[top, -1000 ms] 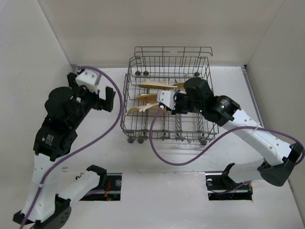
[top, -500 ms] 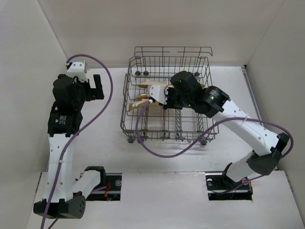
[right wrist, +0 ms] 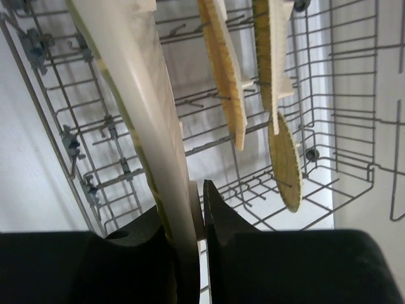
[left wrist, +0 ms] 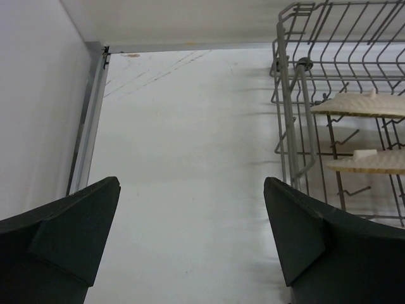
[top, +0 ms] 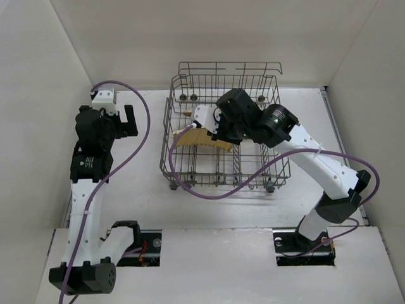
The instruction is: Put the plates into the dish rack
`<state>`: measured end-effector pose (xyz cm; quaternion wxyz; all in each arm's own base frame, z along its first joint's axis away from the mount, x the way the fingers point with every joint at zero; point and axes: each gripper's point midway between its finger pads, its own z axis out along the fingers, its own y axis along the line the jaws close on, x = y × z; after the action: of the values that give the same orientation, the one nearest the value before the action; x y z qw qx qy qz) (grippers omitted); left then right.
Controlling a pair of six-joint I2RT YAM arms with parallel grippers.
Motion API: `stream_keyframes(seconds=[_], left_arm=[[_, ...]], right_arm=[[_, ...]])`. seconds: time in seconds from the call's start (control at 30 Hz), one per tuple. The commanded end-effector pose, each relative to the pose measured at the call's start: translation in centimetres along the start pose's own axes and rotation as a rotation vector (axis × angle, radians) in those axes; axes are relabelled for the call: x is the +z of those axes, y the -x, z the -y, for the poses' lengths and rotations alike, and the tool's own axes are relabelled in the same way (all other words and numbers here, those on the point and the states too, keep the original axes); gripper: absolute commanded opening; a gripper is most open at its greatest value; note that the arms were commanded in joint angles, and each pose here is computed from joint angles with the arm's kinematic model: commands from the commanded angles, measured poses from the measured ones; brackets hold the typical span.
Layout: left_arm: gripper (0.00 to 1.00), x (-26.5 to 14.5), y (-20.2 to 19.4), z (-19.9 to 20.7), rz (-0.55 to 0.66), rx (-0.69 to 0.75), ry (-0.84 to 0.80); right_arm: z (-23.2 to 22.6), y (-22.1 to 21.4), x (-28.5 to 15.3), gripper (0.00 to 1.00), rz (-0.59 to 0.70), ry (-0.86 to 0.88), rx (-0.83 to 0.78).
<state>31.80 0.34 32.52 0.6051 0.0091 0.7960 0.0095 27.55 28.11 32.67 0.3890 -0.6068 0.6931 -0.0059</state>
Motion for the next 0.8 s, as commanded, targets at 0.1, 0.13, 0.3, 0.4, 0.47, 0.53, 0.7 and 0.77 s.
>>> stream_keyframes(seconds=[0.1,0.13,0.3,0.4,0.47,0.53,0.7,0.77], left_arm=[[1.0,0.9,-0.1,-2.5,0.062,0.002,0.082],[1.0,1.1,-0.4,-2.8,0.057,-0.004,0.094],[1.0,2.1,-1.9,-4.4,0.024,-0.026,0.139],[1.0,2.4,-2.3,-4.6,0.018,-0.032,0.143],[1.0,2.6,-2.6,-4.6,0.015,-0.032,0.139],[1.0,2.6,-2.7,-4.6,0.013,-0.031,0.139],[1.0,2.9,-2.9,-4.6,0.004,-0.03,0.139],[1.0,2.9,-3.0,-4.7,0.004,-0.029,0.139]], right_arm=[[0.2,0.1,-0.1,0.0,0.013,-0.044,0.035],[0.1,-0.1,0.1,0.0,0.008,-0.043,0.031],[-0.2,-0.7,1.0,0.0,-0.009,-0.045,0.026],[-0.3,-0.6,1.4,0.0,-0.007,-0.047,0.026],[-0.3,-0.5,1.8,0.0,-0.006,-0.048,0.022],[-0.1,-0.5,2.0,0.0,-0.004,-0.05,0.02],[0.2,-0.1,2.4,0.0,0.007,-0.06,0.018],[0.3,-0.1,2.6,0.0,0.002,-0.064,0.01]])
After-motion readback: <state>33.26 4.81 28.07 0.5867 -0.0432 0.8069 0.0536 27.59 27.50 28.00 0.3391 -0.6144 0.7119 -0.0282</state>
